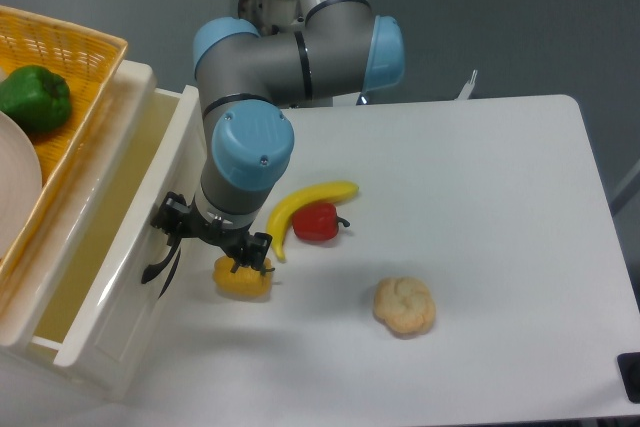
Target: Slide the top white drawer open
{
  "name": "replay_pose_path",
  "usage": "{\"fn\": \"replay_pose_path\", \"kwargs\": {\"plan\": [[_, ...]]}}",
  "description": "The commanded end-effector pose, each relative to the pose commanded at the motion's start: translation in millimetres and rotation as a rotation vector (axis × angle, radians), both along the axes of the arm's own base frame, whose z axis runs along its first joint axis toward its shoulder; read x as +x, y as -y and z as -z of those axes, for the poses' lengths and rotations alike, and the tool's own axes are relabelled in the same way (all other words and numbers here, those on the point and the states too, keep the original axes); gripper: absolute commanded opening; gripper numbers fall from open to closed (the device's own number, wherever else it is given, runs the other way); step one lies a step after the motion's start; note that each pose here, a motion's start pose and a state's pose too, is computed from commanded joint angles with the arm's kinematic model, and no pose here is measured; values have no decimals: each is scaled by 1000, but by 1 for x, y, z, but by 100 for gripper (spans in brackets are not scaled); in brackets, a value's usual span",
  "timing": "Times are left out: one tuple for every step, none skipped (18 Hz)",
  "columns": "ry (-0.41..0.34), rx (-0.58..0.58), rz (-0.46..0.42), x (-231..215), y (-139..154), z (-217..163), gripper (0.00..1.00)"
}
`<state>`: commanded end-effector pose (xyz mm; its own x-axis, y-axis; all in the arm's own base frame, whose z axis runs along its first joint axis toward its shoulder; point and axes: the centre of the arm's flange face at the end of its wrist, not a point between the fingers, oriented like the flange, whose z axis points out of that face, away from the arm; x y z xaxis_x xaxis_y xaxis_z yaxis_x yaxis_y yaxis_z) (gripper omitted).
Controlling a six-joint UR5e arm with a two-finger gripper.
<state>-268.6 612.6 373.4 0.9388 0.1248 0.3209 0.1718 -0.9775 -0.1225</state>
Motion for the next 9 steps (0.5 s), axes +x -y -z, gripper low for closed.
{"fn": "replay_pose_path", "kwargs": {"plan": [[0,0,-2,-1,0,1,100],[0,-2,-2,-2,0,2,100],[0,-1,1,-7,1,3,100],[-1,2,5,-9,3,3,100],[-1,3,6,-10,3,3,100],[-3,3,2,-13,5,2,100],[-3,3,2,-15,5,3,100],[-3,3,2,-15,5,3,100],[-3,4,1,-16,6,3,100]]}}
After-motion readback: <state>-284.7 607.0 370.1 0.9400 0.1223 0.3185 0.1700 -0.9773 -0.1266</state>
